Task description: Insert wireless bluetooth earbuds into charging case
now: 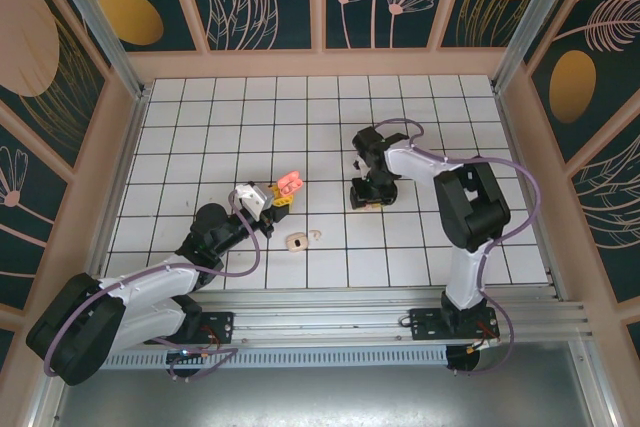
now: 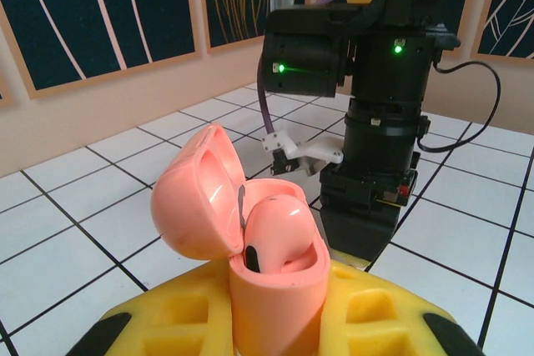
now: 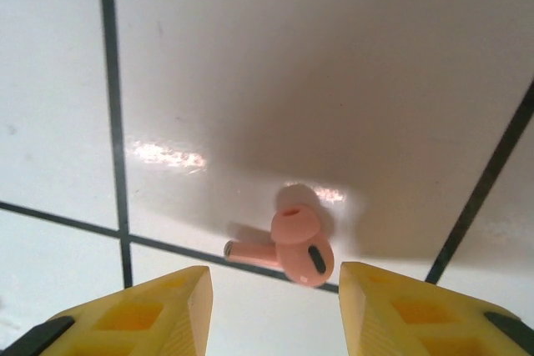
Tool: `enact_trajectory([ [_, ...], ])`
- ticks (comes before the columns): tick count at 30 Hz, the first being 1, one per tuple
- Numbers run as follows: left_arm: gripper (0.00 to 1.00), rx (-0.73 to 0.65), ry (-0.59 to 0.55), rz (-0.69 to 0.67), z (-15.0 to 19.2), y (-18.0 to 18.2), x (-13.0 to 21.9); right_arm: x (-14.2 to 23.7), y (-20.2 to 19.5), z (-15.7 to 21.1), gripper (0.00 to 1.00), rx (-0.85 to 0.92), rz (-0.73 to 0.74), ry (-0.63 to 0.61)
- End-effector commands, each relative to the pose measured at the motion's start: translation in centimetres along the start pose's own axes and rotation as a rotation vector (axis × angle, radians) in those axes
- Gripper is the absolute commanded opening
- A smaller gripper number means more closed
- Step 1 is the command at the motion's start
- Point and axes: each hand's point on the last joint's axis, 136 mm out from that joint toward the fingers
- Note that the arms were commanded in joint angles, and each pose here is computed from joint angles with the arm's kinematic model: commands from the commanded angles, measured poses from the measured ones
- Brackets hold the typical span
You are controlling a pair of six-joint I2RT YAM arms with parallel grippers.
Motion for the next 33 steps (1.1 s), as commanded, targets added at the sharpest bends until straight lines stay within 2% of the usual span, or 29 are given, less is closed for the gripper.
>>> enact_trajectory([
  [1,0.01,-0.007,-0.030,0.003,-0.7,-0.2,0.2,3.1,1.0,-0.6,0.44,-0.012,-0.017,-0.054],
  [5,0.01,-0.008,-0.034,0.001,-0.8,-0.1,0.2,3.6,0.7,-1.1,0.44,-0.066,0.010,-0.062],
  [11,0.01,-0.009,-0.034,0.002,-0.8,-0.2,0.3,2.5,-0.4,-0.4,0.42,-0.122,0.063,-0.043],
  [19,0.02,-0.016,-0.036,-0.003,-0.9,-0.1,0.4,0.2,-1.0,-0.2,0.39,-0.129,0.076,-0.010],
  [33,0.02,-0.022,-0.032,-0.006,-0.8,-0.1,0.5,-1.6,-1.6,-0.7,0.31,-0.117,0.088,-0.005],
])
Point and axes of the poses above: each hand's point on the last joint's axis, 136 mm out from that joint toward the fingers, its own x axis back along the fingers, its own y axis along the line the jaws close on, z = x × y, and after that the axes turned 8 degrees about x, right-handed
